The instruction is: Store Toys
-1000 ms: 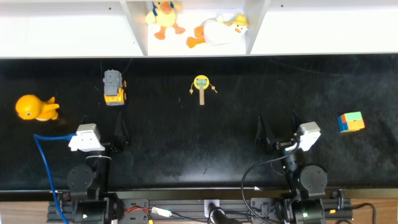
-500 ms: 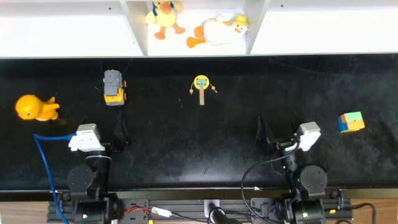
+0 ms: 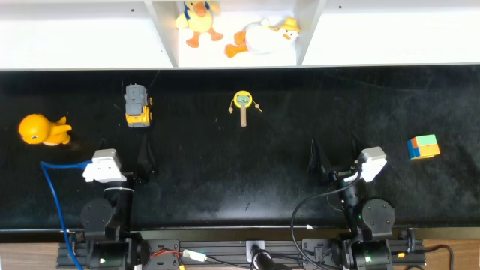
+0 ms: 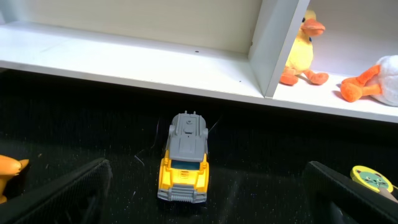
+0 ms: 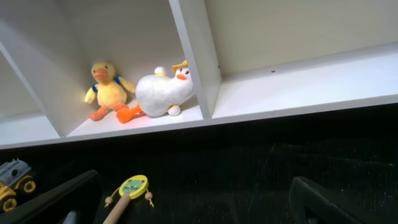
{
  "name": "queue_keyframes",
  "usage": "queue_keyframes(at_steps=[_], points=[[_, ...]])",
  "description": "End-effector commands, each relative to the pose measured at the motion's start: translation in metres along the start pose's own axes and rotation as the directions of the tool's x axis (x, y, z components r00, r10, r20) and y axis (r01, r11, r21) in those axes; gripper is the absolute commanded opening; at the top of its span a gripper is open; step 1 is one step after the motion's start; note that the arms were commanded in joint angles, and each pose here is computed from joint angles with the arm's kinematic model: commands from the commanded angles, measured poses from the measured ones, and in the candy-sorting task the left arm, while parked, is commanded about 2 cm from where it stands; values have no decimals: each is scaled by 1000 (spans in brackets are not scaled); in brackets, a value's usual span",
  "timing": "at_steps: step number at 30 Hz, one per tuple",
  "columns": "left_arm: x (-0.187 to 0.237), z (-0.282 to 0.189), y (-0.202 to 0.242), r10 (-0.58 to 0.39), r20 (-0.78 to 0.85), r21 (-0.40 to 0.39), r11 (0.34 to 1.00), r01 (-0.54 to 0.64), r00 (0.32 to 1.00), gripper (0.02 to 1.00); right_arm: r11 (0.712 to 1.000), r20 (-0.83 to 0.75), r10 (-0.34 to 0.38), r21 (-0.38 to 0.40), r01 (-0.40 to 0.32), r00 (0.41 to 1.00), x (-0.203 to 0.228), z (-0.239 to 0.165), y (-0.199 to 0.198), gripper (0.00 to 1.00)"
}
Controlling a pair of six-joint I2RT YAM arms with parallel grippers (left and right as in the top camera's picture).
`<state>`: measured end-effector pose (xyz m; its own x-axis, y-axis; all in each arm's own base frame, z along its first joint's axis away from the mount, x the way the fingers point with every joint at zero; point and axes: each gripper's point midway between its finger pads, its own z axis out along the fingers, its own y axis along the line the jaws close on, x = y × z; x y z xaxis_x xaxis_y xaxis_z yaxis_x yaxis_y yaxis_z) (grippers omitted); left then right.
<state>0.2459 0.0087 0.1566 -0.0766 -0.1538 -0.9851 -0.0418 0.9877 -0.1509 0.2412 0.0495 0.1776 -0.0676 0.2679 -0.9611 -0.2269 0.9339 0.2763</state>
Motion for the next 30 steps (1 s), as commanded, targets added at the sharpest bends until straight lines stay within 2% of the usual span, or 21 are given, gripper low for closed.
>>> queue_keyframes(at_steps=[1,10,13,15,18,23,25,30], points=[[0,0,2,14,4,-6,1000,-14,1000,998,1000,-1,4,6,-4,1000,4,0,-2,996],[0,0,2,15,4,-7,1000,-15,1000,998,1000,-1,4,6,-4,1000,4,0,-2,998],[-1,0,9,14,11,-49,999,-14,1000,998,1000,-1,4,6,-4,1000,4,0,-2,996],[-1,0,8,14,10,-43,999,-14,1000,998,1000,-1,4,6,-4,1000,4,0,-2,996],[-3,-1,-1,12,12,8,1000,-12,1000,998,1000,-1,4,6,-4,1000,4,0,-2,996],[-31,-12,-5,-65,-18,-2,998,65,998,998,1000,-1,4,6,-4,1000,4,0,-2,993],[-57,-20,-3,-65,-25,-37,997,65,998,998,1000,-1,4,6,-4,1000,4,0,-2,996],[-117,-35,21,-35,-132,-235,972,3,991,998,1000,-1,4,6,-4,1000,4,0,-2,996]])
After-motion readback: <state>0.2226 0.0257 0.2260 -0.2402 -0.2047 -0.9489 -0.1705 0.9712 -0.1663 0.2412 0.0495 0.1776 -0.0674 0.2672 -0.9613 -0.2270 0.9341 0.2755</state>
